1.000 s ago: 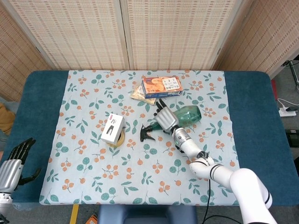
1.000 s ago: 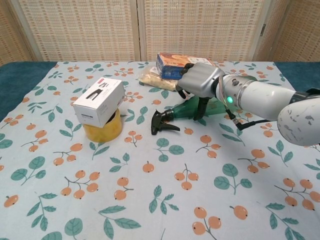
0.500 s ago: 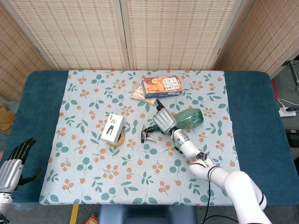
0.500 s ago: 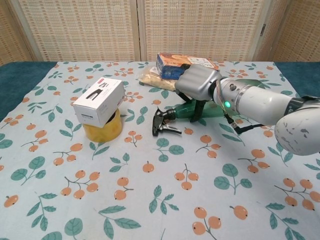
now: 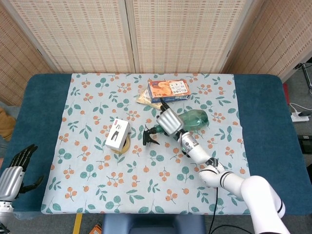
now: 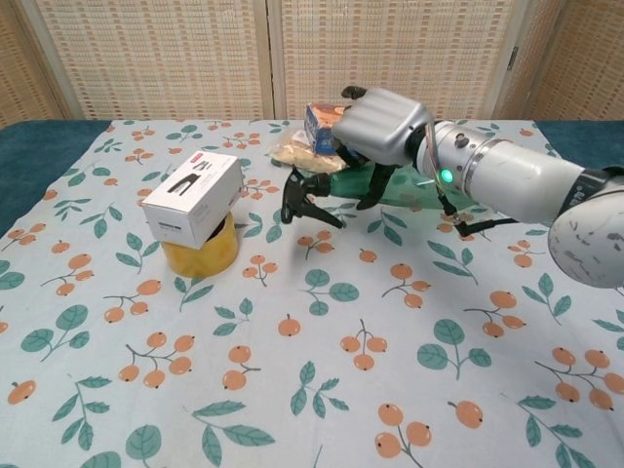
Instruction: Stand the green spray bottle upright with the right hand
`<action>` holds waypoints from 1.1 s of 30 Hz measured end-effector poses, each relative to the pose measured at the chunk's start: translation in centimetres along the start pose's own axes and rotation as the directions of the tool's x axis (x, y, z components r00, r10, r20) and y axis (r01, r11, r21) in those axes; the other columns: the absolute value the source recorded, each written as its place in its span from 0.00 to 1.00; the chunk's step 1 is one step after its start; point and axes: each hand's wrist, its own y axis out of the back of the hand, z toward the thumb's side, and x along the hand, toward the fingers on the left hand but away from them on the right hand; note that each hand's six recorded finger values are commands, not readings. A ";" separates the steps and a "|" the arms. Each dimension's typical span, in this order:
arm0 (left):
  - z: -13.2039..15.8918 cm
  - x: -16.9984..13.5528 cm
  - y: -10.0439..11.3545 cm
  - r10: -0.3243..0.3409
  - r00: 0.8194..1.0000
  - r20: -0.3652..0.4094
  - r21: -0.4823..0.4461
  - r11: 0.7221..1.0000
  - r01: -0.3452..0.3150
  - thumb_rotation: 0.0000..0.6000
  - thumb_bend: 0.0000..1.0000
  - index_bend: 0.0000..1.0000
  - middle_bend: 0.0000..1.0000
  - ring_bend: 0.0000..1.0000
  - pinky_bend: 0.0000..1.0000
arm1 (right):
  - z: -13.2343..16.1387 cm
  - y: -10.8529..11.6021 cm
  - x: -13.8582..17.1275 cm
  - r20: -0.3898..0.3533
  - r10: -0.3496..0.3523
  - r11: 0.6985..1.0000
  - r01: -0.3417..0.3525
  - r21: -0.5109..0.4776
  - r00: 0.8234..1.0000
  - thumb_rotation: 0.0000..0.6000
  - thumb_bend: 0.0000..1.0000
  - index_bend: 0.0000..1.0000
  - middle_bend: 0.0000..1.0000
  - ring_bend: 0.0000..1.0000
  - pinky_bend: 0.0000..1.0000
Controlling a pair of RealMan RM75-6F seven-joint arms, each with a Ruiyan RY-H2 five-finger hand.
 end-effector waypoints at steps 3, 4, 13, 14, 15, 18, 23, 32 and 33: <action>0.1 -0.1 -0.1 -0.004 1.000 0.001 0.000 1.000 0.004 1.00 0.28 0.01 0.01 0.00 0.07 | -0.6 1.8 0.3 0.028 -0.046 0.998 0.047 -0.034 0.999 1.00 0.04 0.74 0.60 0.27 0.06; 0.1 -0.1 -0.1 -0.006 1.000 0.001 -0.001 1.000 0.006 1.00 0.28 0.01 0.01 0.00 0.07 | -0.8 2.4 0.4 0.038 -0.057 0.997 0.059 -0.045 0.998 1.00 0.05 0.75 0.60 0.28 0.06; 0.2 -0.2 -0.3 -0.016 1.000 0.002 -0.005 1.000 0.016 1.00 0.28 0.02 0.01 0.00 0.08 | -2.4 7.3 3.0 0.164 -0.137 0.970 0.165 -0.178 0.977 1.00 0.06 0.79 0.63 0.32 0.10; 0.2 -0.2 -0.3 -0.017 1.000 0.003 -0.004 1.000 0.017 1.00 0.28 0.02 0.02 0.00 0.08 | -2.6 7.8 3.4 0.187 -0.147 0.961 0.185 -0.204 0.971 1.00 0.06 0.79 0.63 0.32 0.11; 0.2 -0.2 -0.3 -0.019 1.000 0.004 -0.004 1.000 0.019 1.00 0.28 0.02 0.02 0.00 0.08 | -3.1 8.3 3.8 0.223 -0.162 0.947 0.215 -0.240 0.961 1.00 0.06 0.79 0.63 0.33 0.11; 0.2 -0.3 -0.4 -0.024 1.000 0.006 -0.002 1.000 0.024 1.00 0.28 0.02 0.02 0.00 0.08 | -4.3 9.2 4.8 0.311 -0.194 0.891 0.299 -0.341 0.930 1.00 0.06 0.79 0.63 0.34 0.12; 0.3 -0.3 -0.4 -0.026 1.000 0.006 0.001 1.000 0.026 1.00 0.28 0.02 0.02 0.00 0.08 | -5.9 8.8 6.1 0.419 -0.194 0.736 0.414 -0.536 0.887 1.00 0.06 0.78 0.63 0.34 0.12; 0.4 -0.3 -0.5 -0.026 1.000 0.011 0.005 1.000 0.026 1.00 0.28 0.02 0.02 0.00 0.08 | -7.4 5.3 7.9 0.496 -0.167 0.333 0.522 -0.785 0.852 1.00 0.07 0.75 0.63 0.32 0.12; 0.4 -0.3 -0.5 -0.025 1.000 0.010 0.004 1.000 0.025 1.00 0.28 0.02 0.02 0.00 0.08 | -7.5 4.7 8.1 0.498 -0.164 0.279 0.524 -0.804 0.851 1.00 0.07 0.75 0.63 0.32 0.12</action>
